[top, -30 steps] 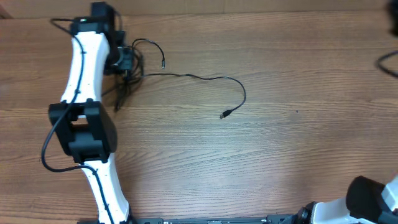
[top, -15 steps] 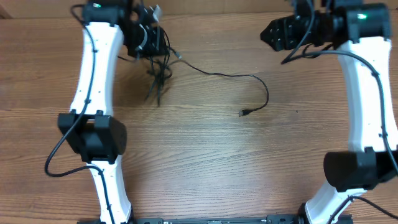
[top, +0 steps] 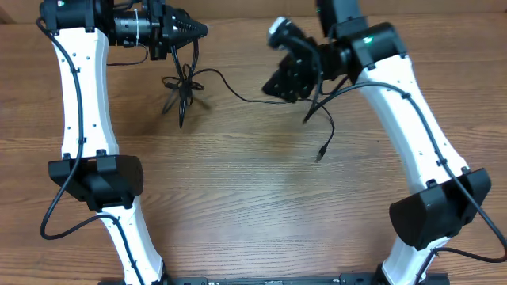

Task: Untangle cables

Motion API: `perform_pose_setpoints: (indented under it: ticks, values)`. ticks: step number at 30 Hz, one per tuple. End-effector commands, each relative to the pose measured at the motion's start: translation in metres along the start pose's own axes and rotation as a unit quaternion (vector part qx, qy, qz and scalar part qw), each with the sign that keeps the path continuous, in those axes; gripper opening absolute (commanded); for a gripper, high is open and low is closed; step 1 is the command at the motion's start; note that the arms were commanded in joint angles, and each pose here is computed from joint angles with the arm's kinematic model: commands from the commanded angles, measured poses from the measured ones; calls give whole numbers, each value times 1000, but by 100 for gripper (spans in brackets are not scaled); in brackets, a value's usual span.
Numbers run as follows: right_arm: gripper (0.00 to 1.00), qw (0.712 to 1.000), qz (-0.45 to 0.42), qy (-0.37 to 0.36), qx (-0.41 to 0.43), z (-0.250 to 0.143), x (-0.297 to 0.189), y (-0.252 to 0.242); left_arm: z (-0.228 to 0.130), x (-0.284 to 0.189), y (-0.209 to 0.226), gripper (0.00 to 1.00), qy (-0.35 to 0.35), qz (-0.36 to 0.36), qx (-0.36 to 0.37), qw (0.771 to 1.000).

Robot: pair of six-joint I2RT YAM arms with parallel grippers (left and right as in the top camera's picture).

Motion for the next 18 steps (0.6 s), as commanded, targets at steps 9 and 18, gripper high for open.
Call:
perform_pose_setpoints:
  ticks: [9, 18]
  values:
    - [71, 989, 0, -35, -145, 33, 45, 14, -43, -13, -61, 5, 67, -126, -18, 990]
    - [66, 988, -1, -41, -148, 34, 58, 6, -101, -34, -115, 4, 54, -131, 76, 987]
Point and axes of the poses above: each gripper's point midway between its finger pads, its own x axis out along the fingers, its own y axis along the line the jaws close on, z = x × y, the point moved 3 cm from there along -x, back along the fingers, and after that the axes turned 5 degrees about -x, right-handed, at the moved point
